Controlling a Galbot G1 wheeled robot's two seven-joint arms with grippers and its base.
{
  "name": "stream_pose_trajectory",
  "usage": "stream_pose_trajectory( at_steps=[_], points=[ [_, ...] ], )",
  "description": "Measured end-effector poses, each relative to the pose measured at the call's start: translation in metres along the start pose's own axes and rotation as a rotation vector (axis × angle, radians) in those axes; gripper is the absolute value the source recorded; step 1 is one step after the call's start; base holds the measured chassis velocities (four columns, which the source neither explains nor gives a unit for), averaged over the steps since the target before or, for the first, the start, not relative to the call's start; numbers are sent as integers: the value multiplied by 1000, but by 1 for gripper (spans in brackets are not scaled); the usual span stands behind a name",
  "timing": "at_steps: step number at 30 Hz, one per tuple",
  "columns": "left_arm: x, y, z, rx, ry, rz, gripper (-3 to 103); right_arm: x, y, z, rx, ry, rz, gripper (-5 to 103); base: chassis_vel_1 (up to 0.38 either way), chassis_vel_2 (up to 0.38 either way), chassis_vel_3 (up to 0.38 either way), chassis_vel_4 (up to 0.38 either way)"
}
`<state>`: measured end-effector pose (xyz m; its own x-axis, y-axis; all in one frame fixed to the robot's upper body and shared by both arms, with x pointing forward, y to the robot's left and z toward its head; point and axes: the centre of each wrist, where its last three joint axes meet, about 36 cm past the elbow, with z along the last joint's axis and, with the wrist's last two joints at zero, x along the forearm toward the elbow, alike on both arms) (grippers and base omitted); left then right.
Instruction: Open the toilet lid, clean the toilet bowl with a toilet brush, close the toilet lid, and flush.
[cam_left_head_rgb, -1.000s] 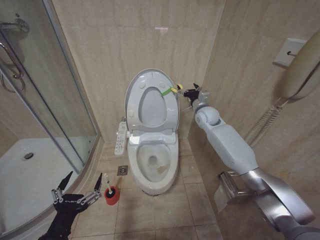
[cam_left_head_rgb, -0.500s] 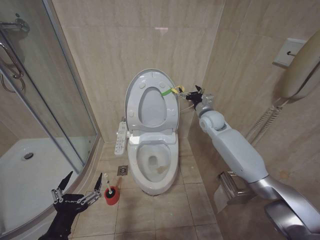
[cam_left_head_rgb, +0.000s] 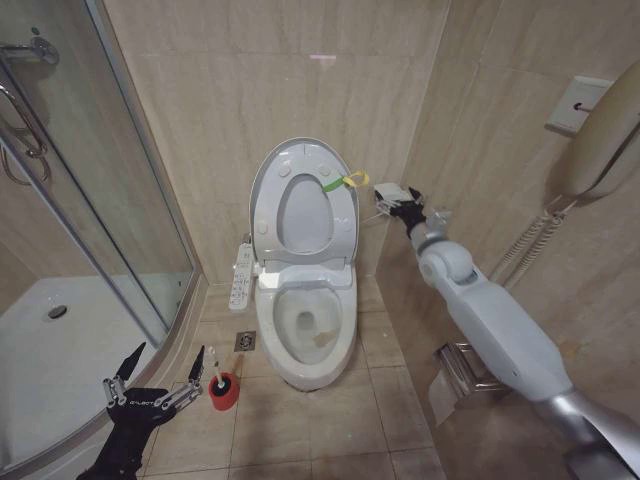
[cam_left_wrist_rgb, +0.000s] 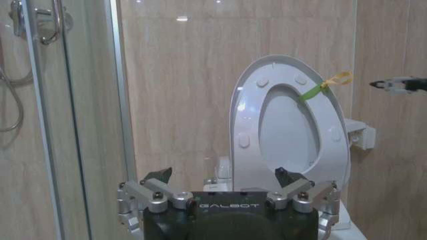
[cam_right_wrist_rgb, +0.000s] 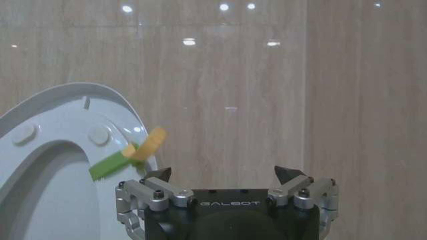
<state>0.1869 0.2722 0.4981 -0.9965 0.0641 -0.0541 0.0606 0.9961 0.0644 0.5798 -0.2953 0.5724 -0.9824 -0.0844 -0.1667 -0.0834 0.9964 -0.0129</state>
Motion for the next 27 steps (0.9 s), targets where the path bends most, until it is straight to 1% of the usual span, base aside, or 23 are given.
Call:
stream_pose_trajectory(
  at_steps=[4,5,9,11,13,14,17,18,21,27],
  points=[
    [0,0,0,0,0,0,100,29,-10,8,-12,12,18,100,0,0,0,0],
    [0,0,0,0,0,0,100,29,-10,8,-12,12,18,100,0,0,0,0],
    [0,0,0,0,0,0,100,56,-19,16,-23,22,40,100,0,0,0,0],
    [0,0,0,0,0,0,100,59,-21,17,-25,24,43,100,0,0,0,0],
    [0,0,0,0,0,0,100,77,-24,22,-35,34,53,100,0,0,0,0],
    [0,0,0,0,0,0,100,77,-24,22,-35,34,53,100,0,0,0,0],
    [0,0,0,0,0,0,100,99,-24,31,-50,50,58,100,0,0,0,0],
    [0,0,0,0,0,0,100,99,-24,31,-50,50,58,100,0,0,0,0],
    [0,0,0,0,0,0,100,117,-22,37,-59,61,55,100,0,0,0,0],
    [0,0,0,0,0,0,100,140,-17,41,-68,58,52,100,0,0,0,0]
  ],
)
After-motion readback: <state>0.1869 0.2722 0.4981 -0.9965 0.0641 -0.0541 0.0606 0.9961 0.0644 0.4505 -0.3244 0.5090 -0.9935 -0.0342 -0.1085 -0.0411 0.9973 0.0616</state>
